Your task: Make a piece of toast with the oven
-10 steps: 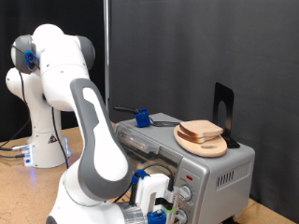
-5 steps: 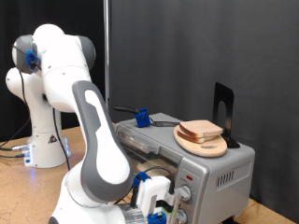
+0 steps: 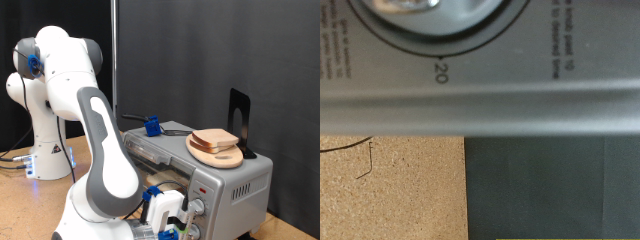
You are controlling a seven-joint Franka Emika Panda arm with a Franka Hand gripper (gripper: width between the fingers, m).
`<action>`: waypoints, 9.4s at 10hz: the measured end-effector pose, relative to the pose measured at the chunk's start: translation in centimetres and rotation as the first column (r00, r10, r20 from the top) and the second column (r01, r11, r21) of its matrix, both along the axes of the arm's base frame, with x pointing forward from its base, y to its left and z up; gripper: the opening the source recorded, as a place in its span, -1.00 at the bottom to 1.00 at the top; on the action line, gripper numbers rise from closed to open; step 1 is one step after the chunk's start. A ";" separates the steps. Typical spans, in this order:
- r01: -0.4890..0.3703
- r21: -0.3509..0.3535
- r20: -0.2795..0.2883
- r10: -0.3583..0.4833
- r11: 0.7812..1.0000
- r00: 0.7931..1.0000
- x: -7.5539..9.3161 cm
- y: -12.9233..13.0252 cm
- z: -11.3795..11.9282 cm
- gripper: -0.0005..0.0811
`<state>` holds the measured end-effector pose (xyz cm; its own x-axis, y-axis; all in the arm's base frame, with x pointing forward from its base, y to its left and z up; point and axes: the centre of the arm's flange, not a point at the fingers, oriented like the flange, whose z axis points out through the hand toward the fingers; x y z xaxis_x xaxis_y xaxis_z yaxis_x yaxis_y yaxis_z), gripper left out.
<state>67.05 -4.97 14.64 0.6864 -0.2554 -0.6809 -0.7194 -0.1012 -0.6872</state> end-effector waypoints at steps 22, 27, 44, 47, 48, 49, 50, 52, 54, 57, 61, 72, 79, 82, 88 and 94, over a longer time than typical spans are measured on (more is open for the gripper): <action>-0.017 0.016 -0.021 0.017 1.000 1.000 1.0 0.4 -0.3 -0.97; -0.006 0.005 -0.038 0.006 1.000 0.999 0.9 -0.5 0.3 -0.99; 0.021 -0.020 -0.397 -0.027 1.000 0.917 0.7 -0.1 0.6 -0.99; -0.005 -0.010 -0.155 0.004 1.000 0.988 0.9 0.4 0.3 -0.99; -0.019 -0.009 -0.031 0.019 1.000 0.999 0.8 0.7 0.0 -0.99; -0.034 -0.007 0.086 0.035 0.999 0.996 0.7 0.7 -0.1 -0.99; -0.049 -0.006 0.200 0.050 0.999 0.978 0.6 0.7 -0.2 -0.99; -0.076 -0.012 0.419 0.074 0.997 0.905 0.3 0.7 -0.4 -0.99; -0.077 -0.003 0.446 0.070 0.997 0.892 0.0 0.5 -0.7 -0.99; -0.066 0.012 0.273 0.060 0.998 0.960 0.0 0.6 -0.6 -0.99; -0.068 0.013 0.272 0.062 0.998 0.960 0.0 0.6 -0.6 -0.99; -0.086 0.046 -0.059 0.088 0.995 0.994 0.9 0.7 -0.6 -0.99; -0.103 0.085 0.097 0.094 0.991 0.991 0.7 0.6 -1.3 -0.99; -0.152 0.090 -0.131 0.162 0.984 0.978 0.1 0.7 -1.0 -0.99; -0.189 0.101 -0.143 0.202 0.977 0.969 -0.9 1.0 -2.2 0.07; -0.269 0.263 0.217 0.215 0.927 0.952 -2.9 -2.7 1.1 0.68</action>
